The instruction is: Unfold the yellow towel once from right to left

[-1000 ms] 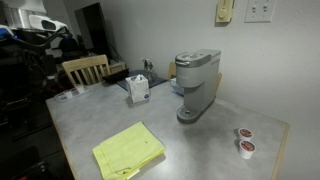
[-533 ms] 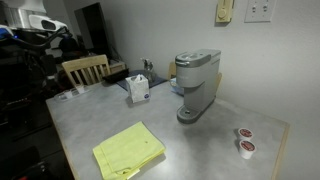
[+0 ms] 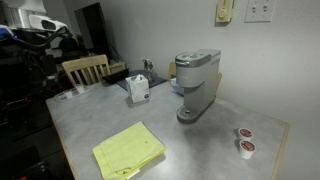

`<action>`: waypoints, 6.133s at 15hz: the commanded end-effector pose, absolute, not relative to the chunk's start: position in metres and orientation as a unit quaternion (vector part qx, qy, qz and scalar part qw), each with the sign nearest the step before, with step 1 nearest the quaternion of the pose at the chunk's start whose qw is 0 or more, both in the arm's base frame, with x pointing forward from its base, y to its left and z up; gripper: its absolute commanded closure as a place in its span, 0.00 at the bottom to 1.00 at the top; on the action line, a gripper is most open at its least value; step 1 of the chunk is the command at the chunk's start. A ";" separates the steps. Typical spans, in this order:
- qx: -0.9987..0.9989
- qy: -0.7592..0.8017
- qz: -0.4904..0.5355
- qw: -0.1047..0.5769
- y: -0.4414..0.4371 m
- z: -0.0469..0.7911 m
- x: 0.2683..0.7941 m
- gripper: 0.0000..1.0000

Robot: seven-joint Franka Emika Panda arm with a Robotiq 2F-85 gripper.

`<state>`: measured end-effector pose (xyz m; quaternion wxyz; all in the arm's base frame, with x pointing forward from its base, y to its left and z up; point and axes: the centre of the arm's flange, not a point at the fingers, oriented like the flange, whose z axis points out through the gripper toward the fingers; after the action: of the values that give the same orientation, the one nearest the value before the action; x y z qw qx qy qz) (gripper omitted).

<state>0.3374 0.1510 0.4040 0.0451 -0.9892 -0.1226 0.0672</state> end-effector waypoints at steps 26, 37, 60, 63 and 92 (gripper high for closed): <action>-0.993 -0.117 -0.011 -0.016 0.116 0.406 0.371 0.00; -0.991 -0.124 -0.044 -0.011 0.095 0.404 0.387 0.00; -0.998 -0.018 -0.048 -0.029 -0.015 0.401 0.399 0.00; -0.998 -0.034 -0.050 -0.028 -0.014 0.401 0.397 0.00; -0.992 -0.117 0.052 0.010 -0.129 0.285 0.433 0.00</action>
<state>0.4145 -0.1058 0.3013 0.0164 -0.9899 -0.1328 0.0470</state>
